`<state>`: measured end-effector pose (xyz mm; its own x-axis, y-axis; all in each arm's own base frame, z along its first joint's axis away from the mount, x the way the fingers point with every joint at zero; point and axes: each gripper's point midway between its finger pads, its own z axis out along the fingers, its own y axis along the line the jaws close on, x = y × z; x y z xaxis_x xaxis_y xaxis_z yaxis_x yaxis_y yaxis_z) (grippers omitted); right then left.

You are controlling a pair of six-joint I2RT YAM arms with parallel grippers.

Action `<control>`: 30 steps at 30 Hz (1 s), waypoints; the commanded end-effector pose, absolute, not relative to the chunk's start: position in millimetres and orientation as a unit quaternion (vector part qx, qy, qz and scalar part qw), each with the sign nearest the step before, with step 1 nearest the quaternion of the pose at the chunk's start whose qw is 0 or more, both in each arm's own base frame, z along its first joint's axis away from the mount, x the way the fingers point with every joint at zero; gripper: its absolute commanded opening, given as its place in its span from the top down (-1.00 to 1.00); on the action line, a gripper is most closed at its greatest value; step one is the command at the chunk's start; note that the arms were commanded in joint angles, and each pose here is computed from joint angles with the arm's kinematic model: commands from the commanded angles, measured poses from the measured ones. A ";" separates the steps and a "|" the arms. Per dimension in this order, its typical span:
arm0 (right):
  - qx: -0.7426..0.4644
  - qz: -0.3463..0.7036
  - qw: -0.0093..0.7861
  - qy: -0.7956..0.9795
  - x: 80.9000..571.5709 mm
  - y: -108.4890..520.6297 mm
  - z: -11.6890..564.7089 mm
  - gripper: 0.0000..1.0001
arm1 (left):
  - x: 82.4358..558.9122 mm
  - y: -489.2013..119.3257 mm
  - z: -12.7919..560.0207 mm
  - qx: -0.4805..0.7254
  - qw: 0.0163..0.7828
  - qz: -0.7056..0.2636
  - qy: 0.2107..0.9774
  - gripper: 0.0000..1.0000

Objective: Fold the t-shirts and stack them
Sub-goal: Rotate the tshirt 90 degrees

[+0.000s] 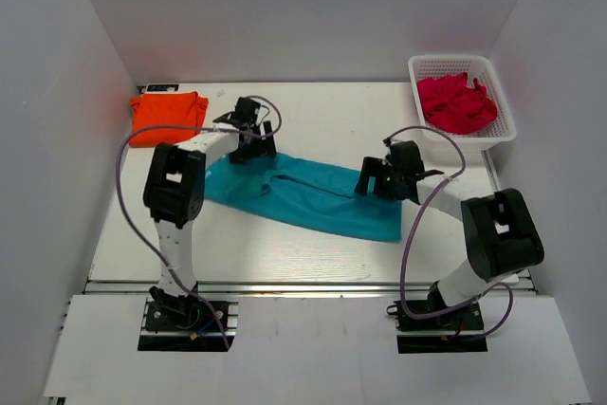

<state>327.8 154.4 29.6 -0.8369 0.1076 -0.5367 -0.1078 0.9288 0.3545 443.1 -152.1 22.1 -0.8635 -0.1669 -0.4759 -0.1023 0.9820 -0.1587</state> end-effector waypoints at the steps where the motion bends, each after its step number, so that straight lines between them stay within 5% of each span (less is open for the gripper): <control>1: -0.069 0.236 0.162 0.956 242.5 182.7 3.2 -0.81 | 510.3 -163.6 5.6 -0.006 0.261 -0.082 0.962 -0.98; 4: -0.149 0.255 0.114 0.949 199.1 200.1 6.0 -0.81 | 593.0 -182.3 19.9 0.049 0.321 -0.092 0.941 -0.98; 8: -0.282 0.270 0.105 0.915 167.4 232.0 16.0 -0.81 | 645.0 -229.4 45.1 0.110 0.417 -0.191 0.882 -0.98; 18: -0.519 0.325 0.081 0.786 133.2 321.5 26.3 -0.52 | 659.0 -324.9 26.3 0.068 0.461 -0.435 0.770 -0.98; 24: -0.583 0.368 0.083 0.720 122.0 369.3 43.2 -0.56 | 648.6 -352.8 22.5 0.066 0.461 -0.449 0.762 -0.98; 30: -0.590 0.345 0.119 0.720 130.4 375.5 51.2 -0.81 | 670.3 -337.6 86.2 0.058 0.528 -0.398 0.748 -0.98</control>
<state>129.5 374.7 36.1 -0.3140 -0.7753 -0.5480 -0.9162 0.0961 0.3890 668.8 -341.7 57.6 -0.4496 -0.3267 -0.8313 0.5421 0.6399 -0.5447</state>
